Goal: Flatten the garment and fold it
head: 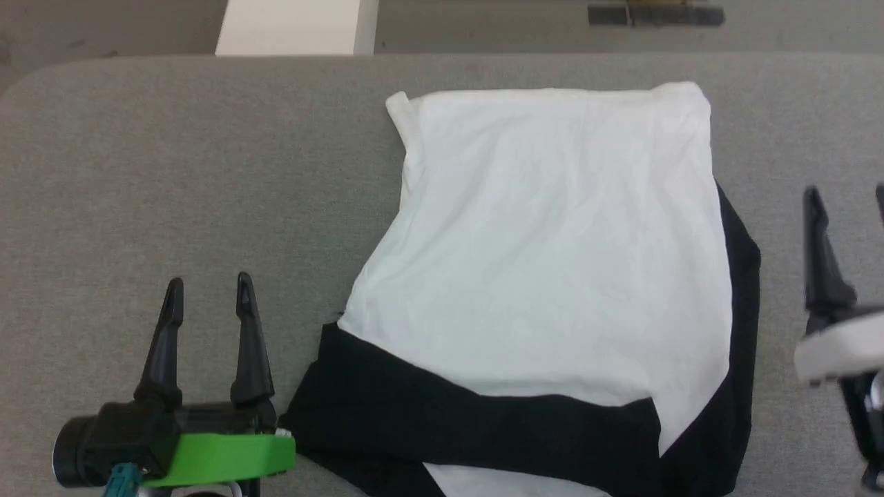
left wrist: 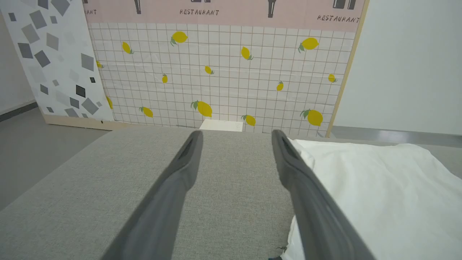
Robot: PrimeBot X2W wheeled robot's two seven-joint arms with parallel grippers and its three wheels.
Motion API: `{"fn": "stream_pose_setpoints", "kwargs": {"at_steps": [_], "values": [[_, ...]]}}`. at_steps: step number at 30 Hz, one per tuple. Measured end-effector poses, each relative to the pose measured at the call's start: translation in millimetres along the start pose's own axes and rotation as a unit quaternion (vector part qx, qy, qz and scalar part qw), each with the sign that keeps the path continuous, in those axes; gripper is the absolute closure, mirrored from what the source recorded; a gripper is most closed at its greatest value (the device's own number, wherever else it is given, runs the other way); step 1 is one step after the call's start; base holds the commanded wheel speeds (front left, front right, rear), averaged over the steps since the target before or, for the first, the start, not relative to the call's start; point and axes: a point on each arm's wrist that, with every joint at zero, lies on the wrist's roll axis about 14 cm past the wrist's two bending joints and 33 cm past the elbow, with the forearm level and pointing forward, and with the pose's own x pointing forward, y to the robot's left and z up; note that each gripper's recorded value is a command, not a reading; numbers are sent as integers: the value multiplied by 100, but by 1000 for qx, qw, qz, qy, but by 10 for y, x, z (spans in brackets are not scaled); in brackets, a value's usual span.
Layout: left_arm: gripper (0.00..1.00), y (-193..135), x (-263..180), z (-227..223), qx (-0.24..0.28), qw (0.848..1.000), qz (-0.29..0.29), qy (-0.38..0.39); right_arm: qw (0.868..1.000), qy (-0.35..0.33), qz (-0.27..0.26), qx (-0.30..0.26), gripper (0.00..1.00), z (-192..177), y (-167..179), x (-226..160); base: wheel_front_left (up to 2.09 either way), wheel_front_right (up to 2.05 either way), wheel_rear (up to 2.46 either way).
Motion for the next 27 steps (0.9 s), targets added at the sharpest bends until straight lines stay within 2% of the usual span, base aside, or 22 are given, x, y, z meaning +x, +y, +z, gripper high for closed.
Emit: {"fn": "stream_pose_setpoints", "kwargs": {"at_steps": [3, 6, 11, 19, 27], "values": [[0, -34, 115, -92, -5, 1000, -3, 6, 1000, 10, 12, -10, 0, 54, 12, 237, 0, 0, 0], [0, -71, 221, -205, -4, 1000, -8, 14, 999, 36, 7, -9, 0, 9, -121, 479, 0, 0, 0], [0, -128, 348, -460, -3, 999, -16, 38, 992, 129, 3, -13, 0, -399, -290, 731, 0, 0, 0], [0, -137, 424, -759, -9, 997, -15, 70, 962, 272, 9, 4, 0, -1181, -325, 705, 0, 0, 0], [0, -53, 425, -829, -2, 997, -7, 78, 942, 335, 19, 6, 0, -1531, -263, 514, 0, 0, 0]]}}
